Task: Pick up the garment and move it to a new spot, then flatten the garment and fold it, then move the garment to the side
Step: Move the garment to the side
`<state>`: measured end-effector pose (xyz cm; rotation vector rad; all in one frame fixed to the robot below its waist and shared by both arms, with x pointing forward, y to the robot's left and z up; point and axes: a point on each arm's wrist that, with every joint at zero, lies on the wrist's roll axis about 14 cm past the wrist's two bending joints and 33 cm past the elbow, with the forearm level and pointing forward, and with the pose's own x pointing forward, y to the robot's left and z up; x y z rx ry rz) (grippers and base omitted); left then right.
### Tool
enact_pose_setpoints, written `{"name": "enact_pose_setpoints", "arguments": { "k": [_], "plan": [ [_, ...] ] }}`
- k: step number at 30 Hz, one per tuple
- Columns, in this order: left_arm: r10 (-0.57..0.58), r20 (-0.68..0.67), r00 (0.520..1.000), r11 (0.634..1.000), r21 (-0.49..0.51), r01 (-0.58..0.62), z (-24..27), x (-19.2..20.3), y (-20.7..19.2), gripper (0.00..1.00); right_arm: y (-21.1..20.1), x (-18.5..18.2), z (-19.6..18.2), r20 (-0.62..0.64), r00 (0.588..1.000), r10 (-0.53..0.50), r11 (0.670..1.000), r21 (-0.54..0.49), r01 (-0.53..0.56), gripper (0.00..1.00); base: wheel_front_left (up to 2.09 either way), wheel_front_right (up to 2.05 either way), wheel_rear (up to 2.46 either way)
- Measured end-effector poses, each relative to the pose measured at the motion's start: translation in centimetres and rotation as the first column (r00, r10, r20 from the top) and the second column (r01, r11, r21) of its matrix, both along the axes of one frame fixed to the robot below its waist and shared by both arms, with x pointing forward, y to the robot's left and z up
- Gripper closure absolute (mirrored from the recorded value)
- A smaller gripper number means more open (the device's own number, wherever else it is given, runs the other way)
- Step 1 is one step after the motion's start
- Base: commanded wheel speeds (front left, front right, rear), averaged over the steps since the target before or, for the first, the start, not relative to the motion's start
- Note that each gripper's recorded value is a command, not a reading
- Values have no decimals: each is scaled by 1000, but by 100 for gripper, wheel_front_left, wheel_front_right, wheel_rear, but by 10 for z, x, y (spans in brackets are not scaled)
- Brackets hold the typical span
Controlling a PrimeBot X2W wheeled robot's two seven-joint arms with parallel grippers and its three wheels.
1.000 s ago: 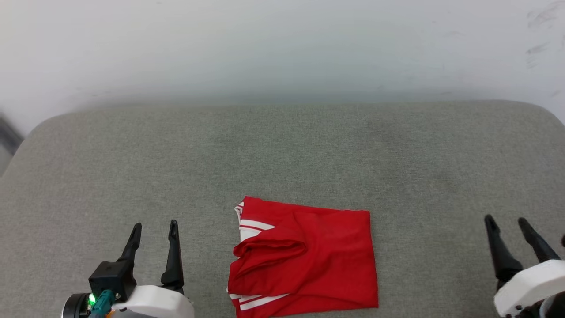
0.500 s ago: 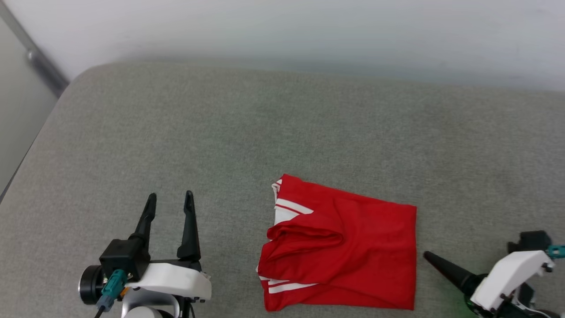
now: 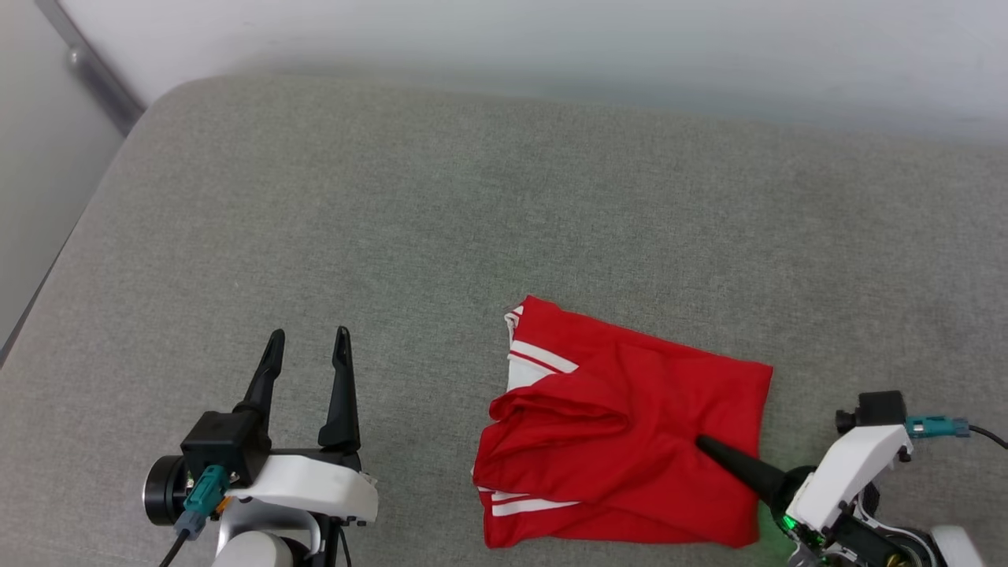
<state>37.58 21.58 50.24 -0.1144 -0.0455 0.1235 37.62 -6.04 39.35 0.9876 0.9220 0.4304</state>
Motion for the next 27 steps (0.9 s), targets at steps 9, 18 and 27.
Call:
{"name": "enact_pose_setpoints", "arguments": {
  "k": [9,18,27],
  "plan": [
    [-44,27,999,999,2,44,7,-2,-12,0,-35,2,6,190,973,130,935,-350,-57,100,0,0,0],
    [-205,75,976,979,7,205,20,15,-65,0,-101,2,24,281,925,254,724,-690,11,100,0,0,0],
    [-461,165,872,885,15,465,41,53,-160,0,-199,11,84,344,904,255,454,-868,202,100,0,0,0]
  ]
}}
